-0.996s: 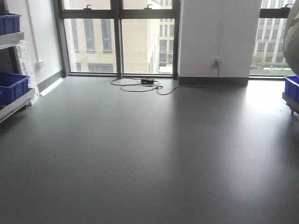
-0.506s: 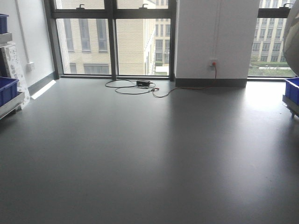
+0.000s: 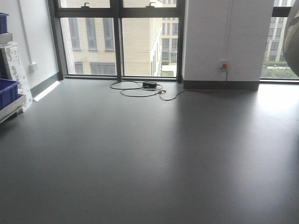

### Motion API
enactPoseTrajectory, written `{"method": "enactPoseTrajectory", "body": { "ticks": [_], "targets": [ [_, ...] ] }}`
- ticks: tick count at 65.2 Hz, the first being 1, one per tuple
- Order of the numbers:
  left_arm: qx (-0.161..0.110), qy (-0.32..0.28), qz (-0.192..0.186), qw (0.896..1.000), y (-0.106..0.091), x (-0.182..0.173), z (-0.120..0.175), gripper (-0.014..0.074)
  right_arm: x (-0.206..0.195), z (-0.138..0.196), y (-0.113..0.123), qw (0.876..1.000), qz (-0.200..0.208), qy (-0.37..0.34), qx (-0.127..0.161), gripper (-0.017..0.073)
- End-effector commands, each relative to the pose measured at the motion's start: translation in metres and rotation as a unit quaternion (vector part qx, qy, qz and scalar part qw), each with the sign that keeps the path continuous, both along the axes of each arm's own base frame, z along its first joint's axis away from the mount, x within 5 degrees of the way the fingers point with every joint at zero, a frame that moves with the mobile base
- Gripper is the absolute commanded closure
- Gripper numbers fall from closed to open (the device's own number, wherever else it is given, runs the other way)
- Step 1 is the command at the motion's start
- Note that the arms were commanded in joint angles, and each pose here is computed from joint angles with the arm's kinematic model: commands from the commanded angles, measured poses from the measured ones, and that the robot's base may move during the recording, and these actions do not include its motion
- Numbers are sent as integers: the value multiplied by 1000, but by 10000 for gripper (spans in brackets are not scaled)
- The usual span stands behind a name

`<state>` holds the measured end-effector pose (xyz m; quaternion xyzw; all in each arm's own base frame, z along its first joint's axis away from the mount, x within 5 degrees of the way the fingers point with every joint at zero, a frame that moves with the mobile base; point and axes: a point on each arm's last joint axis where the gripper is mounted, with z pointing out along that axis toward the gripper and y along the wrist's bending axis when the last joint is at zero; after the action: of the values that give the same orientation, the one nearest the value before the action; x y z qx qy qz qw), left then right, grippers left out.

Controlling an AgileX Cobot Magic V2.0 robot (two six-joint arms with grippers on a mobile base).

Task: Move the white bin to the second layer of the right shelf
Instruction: 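Drive forward toward the windows carrying the bin in the right gripper, then turn the base toward the rack of blue crates beside the windows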

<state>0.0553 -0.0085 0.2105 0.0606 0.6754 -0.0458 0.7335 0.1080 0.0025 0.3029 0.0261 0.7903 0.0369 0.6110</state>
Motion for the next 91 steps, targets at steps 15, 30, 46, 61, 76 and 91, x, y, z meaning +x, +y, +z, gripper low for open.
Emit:
{"method": "enactPoseTrajectory", "body": {
  "ticks": [15, 30, 46, 61, 76, 91],
  "targets": [
    [-11, -32, 1, 999, 1, 0, -3, 509, 1, 20, -1, 998, -7, -70, -2, 536],
    [-11, -32, 1, 999, 1, 0, -3, 509, 1, 20, -1, 998, -7, -70, -2, 536],
    [-11, -32, 1, 999, 1, 0, -3, 509, 1, 20, -1, 998, -7, -70, -2, 536],
    [-11, -32, 1, 999, 1, 0, -3, 509, 1, 20, -1, 998, -7, -70, -2, 536],
    [-11, -32, 1, 999, 1, 0, -3, 509, 1, 20, -1, 998, -7, -70, -2, 536],
    [-11, -32, 1, 999, 1, 0, -3, 509, 1, 20, -1, 998, -7, -70, -2, 536]
  ]
}}
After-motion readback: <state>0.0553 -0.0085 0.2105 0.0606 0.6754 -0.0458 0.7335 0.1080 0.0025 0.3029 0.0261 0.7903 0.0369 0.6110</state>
